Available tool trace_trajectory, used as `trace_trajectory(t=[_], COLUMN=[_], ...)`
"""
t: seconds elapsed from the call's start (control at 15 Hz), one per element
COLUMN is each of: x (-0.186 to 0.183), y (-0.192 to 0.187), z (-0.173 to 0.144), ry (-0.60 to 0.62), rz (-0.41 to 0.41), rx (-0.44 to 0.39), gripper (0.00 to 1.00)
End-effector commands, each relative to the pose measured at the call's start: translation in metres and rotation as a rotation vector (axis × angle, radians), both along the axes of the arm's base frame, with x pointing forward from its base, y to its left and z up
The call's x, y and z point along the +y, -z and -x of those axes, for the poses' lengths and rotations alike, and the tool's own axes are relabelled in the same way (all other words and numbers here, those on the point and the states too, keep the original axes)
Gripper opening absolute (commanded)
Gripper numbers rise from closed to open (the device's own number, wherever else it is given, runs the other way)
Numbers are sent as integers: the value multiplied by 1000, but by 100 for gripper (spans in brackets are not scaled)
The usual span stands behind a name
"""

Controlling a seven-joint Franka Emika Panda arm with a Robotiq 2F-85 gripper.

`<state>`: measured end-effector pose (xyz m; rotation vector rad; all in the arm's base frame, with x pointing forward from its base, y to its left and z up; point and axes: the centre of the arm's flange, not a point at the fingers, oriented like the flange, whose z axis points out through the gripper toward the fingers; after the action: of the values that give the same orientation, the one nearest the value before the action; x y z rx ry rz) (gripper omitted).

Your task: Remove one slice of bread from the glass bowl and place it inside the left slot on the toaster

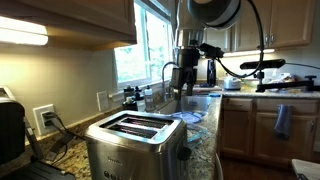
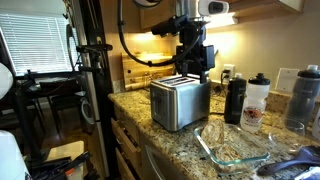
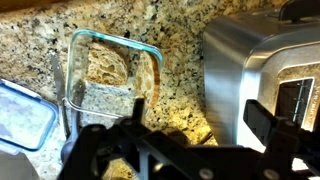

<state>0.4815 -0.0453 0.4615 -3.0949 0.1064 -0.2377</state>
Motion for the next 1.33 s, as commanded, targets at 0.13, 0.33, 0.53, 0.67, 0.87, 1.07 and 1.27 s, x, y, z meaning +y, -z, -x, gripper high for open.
trace_trajectory(t=[0.13,0.33,0.53,0.67,0.87,1.07,1.27], x=[-7,-9,-11,-12,-14,-17,-20], y=[13,18,23,26,30,37,43], z=[-7,-8,-9,-11,-13,-17,-21], ry=[56,66,82,91,102,114,130], rz=[38,43,43,44,45,45,43], rx=[-9,-4,0,-2,-6,-8,-9], gripper=[100,100,100,100,100,100,100])
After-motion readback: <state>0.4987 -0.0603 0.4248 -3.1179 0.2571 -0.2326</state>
